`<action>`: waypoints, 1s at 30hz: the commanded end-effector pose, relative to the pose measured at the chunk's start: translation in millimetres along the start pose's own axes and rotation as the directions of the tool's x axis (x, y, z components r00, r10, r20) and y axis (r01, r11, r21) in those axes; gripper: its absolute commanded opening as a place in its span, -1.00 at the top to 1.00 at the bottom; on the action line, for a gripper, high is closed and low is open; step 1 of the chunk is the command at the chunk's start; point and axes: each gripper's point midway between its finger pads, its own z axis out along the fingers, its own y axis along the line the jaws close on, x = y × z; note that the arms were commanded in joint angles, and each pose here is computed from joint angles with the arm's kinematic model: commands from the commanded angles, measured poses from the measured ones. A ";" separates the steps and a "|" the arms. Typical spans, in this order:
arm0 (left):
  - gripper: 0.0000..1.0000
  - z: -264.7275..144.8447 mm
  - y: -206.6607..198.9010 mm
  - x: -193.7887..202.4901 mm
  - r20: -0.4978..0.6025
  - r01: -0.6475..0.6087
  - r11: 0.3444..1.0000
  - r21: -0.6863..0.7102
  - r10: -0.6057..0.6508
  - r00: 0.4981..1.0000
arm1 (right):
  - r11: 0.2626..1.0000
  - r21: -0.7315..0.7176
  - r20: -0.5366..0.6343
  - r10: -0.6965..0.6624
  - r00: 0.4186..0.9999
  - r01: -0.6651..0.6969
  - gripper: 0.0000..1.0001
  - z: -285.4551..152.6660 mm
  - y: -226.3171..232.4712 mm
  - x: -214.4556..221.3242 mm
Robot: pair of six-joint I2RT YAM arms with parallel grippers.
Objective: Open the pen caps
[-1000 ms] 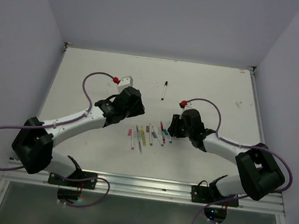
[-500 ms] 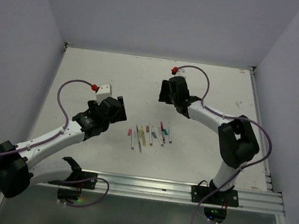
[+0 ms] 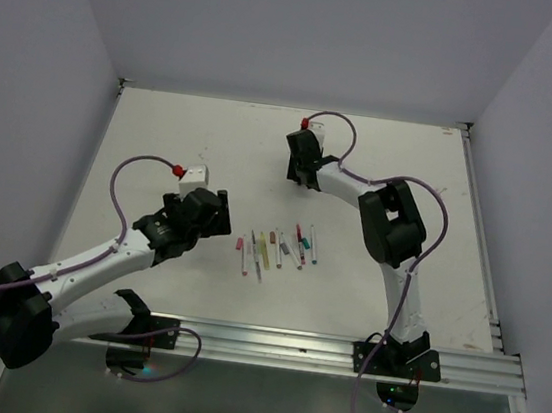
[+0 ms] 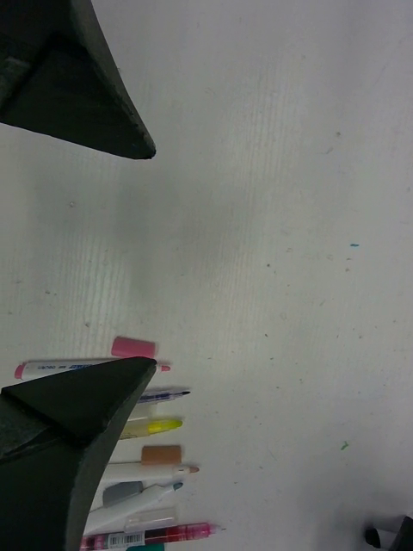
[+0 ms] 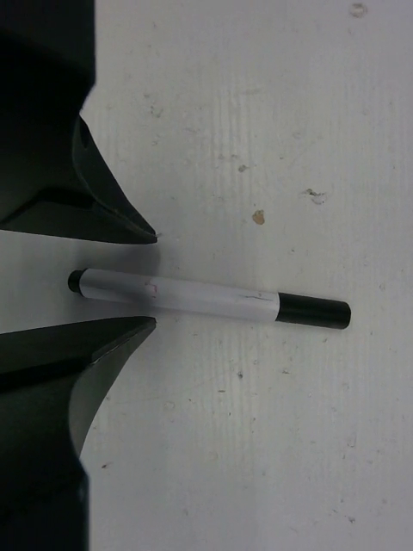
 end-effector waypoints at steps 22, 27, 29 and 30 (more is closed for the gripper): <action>-1.00 -55.0 -136.2 -69.0 -0.013 0.112 0.800 0.589 -0.129 0.992 | 0.907 -0.399 0.262 -0.030 0.965 0.136 1.00 -179.6 -7.5 5.5; -1.00 -64.7 -174.9 -89.2 -0.031 0.146 0.740 0.656 -0.168 0.985 | 0.801 -0.559 0.355 -0.006 0.935 0.217 1.00 -253.8 -10.4 14.4; -1.00 -79.1 -197.2 -102.5 -0.002 0.136 0.705 0.696 -0.187 0.982 | 0.786 -0.576 0.352 -0.011 0.936 0.225 1.00 -263.6 -15.4 24.8; -1.00 -81.6 -203.8 -103.8 0.000 0.136 0.700 0.701 -0.191 0.982 | 0.767 -0.597 0.356 -0.010 0.934 0.236 1.00 -271.5 -14.9 27.2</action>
